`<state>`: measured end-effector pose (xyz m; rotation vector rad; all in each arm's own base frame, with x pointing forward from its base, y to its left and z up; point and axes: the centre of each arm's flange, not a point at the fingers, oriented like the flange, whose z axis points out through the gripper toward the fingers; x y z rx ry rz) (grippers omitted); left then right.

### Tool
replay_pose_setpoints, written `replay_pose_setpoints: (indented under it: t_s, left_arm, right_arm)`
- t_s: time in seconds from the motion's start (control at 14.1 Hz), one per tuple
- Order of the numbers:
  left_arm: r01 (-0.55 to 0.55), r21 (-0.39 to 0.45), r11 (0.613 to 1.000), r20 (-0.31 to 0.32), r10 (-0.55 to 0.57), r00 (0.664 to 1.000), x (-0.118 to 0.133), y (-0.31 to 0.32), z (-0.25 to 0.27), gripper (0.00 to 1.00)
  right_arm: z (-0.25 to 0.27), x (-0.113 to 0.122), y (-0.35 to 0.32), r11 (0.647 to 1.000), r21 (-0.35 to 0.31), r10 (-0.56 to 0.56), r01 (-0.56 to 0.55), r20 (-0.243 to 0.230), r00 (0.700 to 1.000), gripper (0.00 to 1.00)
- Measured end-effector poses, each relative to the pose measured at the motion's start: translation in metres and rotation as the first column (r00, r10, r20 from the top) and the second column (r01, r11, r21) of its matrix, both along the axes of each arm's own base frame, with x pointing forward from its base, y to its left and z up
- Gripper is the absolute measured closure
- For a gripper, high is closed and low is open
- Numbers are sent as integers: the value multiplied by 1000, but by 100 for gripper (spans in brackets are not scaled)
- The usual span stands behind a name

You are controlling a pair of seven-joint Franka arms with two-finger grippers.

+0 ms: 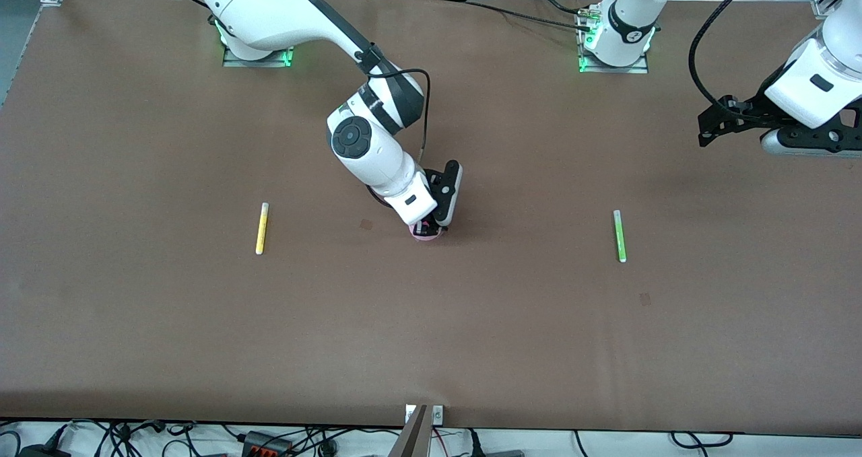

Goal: Organize pens into pink holder with both arms
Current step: 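Lower the magenta marker into the pink cup with the right gripper, then release the magenta marker and raise the right gripper from the cup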

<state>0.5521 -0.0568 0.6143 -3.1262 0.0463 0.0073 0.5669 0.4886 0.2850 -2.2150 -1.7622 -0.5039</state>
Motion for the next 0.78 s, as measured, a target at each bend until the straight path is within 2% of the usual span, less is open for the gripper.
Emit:
replay_pose_setpoints:
  t_s: [0.21, 0.35, 0.5, 0.64, 0.71, 0.78]
  left_arm:
    - [0, 0, 1000, 0, 0, 1000, 0, 0, 0, 0]
    - [0, 0, 1000, 0, 0, 1000, 0, 0, 0, 0]
    - [0, 0, 1000, 0, 0, 1000, 0, 0, 0, 0]
    - [0, 0, 1000, 0, 0, 1000, 0, 0, 0, 0]
    - [0, 0, 1000, 0, 0, 1000, 0, 0, 0, 0]
    - [0, 0, 1000, 0, 0, 1000, 0, 0, 0, 0]
  right_arm:
    - [24, 0, 5, 998, 33, -54, 54, 2, 999, 17]
    - [54, -1, 6, 992, 53, -112, 112, -9, 994, 0]
    - [88, -2, 3, 985, 51, -163, 165, -42, 986, 0]
    - [121, 0, -9, 967, 26, -248, 252, -100, 963, 0]
    - [135, 6, -22, 947, 15, -316, 321, -132, 940, 0]
    - [148, 13, -39, 917, -9, -394, 399, -172, 903, 0]
